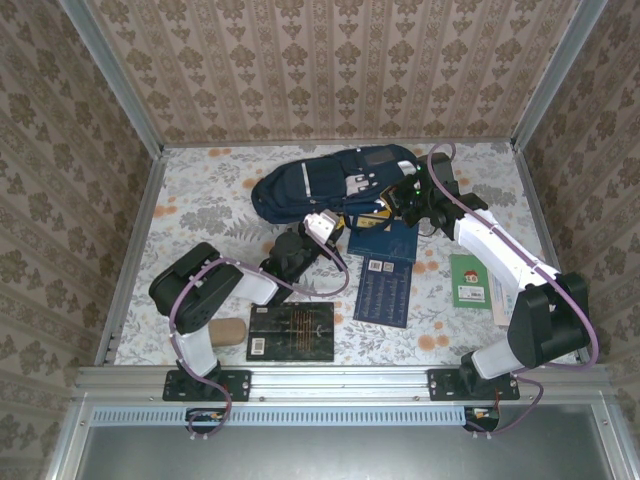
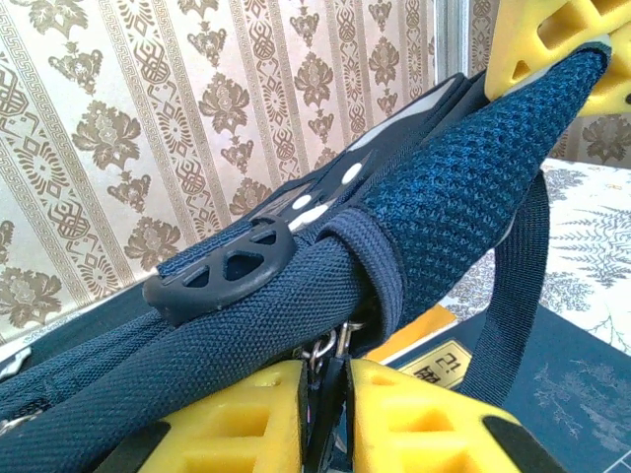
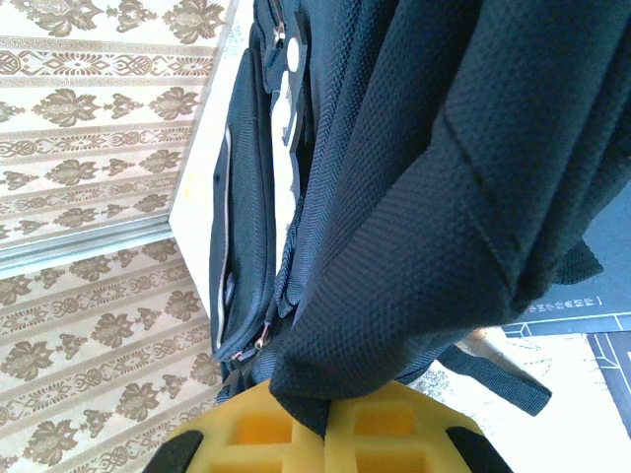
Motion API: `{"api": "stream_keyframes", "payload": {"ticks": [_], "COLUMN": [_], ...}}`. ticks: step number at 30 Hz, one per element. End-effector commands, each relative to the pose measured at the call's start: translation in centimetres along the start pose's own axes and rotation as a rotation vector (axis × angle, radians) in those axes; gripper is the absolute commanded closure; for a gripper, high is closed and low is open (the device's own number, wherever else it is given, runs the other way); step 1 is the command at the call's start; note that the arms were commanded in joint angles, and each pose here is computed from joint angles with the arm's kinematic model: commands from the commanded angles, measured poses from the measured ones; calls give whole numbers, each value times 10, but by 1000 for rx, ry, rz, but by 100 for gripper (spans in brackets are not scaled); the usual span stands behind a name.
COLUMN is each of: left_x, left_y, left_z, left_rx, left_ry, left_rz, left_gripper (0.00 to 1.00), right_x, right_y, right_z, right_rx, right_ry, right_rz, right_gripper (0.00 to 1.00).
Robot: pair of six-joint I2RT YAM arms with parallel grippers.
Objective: Pack the student bag
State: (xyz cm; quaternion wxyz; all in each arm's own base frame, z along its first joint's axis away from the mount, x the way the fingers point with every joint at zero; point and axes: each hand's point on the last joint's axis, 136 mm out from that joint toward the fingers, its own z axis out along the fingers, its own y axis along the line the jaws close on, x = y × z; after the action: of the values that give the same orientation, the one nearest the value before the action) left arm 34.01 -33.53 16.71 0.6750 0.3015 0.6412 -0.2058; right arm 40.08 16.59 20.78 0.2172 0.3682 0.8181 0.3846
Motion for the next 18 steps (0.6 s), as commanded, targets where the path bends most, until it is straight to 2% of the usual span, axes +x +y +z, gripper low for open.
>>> {"api": "stream_keyframes", "payload": {"ticks": [1, 3, 10, 18], "left_x": [-19, -19, -14, 3], "left_y": [10, 10, 18, 61], "left_z": [-4, -1, -3, -29], "left_rx": [-27, -24, -64, -223], "left_ry": [-63, -65, -50, 2], "left_rz": [-20, -24, -47, -74], "left_gripper": [83, 100, 100, 100], "right_x": [14, 14, 13, 6], "right_y": [23, 25, 24, 21], "right_z": [-9, -9, -12, -18], "right_rx": [-80, -83, -82, -81], "right_ry": [64, 66, 58, 34], "right_rz": [-1, -2, -5, -2], "right_gripper": [100, 100, 100, 100]}}
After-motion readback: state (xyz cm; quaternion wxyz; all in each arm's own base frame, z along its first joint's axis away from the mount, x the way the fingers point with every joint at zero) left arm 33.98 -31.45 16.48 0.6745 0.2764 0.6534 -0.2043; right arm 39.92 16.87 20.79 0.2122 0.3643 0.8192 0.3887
